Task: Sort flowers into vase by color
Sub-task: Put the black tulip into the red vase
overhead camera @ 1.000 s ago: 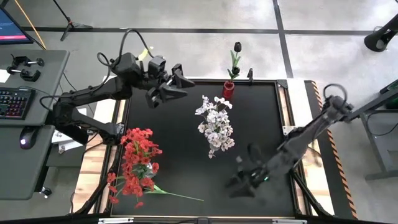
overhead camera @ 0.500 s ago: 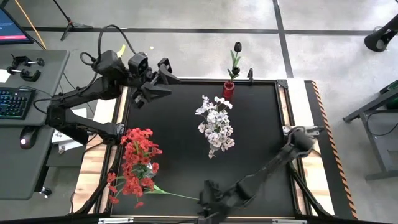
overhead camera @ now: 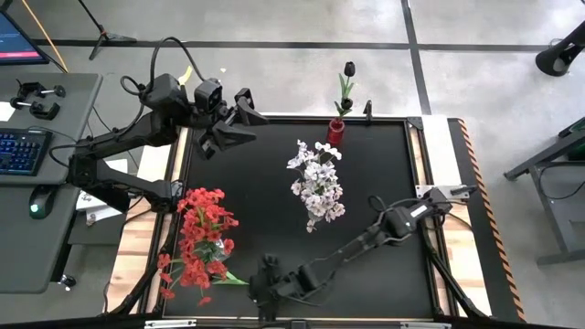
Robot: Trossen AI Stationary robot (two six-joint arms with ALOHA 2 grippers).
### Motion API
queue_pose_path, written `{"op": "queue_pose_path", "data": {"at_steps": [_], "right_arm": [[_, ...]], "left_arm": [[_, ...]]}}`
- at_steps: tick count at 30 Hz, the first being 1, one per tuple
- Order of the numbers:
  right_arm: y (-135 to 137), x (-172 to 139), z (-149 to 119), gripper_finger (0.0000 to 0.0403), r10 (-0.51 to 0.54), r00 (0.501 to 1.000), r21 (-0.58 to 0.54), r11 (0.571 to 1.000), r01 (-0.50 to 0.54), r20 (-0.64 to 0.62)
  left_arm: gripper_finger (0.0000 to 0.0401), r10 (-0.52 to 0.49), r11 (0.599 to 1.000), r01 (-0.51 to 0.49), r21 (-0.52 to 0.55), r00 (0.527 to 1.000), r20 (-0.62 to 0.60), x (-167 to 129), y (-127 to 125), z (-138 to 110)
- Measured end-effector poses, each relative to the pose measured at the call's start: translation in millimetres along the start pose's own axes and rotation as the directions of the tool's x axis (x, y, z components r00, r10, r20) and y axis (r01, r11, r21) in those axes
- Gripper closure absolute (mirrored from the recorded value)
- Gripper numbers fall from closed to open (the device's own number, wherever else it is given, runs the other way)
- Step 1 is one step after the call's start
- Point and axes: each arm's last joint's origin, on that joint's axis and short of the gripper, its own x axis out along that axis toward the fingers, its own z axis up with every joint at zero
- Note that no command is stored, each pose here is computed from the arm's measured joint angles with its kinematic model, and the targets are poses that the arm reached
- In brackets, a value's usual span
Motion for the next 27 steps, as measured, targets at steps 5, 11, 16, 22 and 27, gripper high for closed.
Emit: {"op": "queue_pose_path", "data": {"at_steps": [5, 11, 16, 22, 27], "right_arm": [[-17.1, 25.7, -0.1, 0.0219, -0.012, 1.000, 0.018, 1.000, 0.012, 0.028], [-25.1, 47.2, -5.8, 0.0219, 0.034, 0.996, 0.001, 0.999, -0.034, 0.077], [-24.8, 62.8, -18.8, 0.0219, 0.047, 0.995, -0.027, 0.999, -0.045, 0.090], [-26.1, 76.1, -33.4, 0.0219, 0.019, 0.996, -0.035, 0.999, -0.017, 0.084], [-26.3, 79.4, -36.2, 0.0242, -0.007, 0.995, -0.032, 0.999, 0.010, 0.100]], "left_arm": [[0.0185, 0.000, 1.000, 0.000, -0.008, 1.000, 0.000, 0.0, 0.0, 0.0], [0.0185, 0.001, 1.000, -0.001, -0.008, 1.000, -0.001, 0.0, 0.1, -0.1], [0.0185, 0.002, 1.000, -0.002, -0.008, 1.000, -0.001, 0.0, 0.1, -0.2], [0.0185, 0.005, 1.000, -0.005, -0.009, 1.000, -0.001, 0.0, 0.2, -0.3], [0.0185, 0.005, 1.000, -0.005, -0.010, 1.000, -0.001, 0.0, 0.3, -0.3]]}}
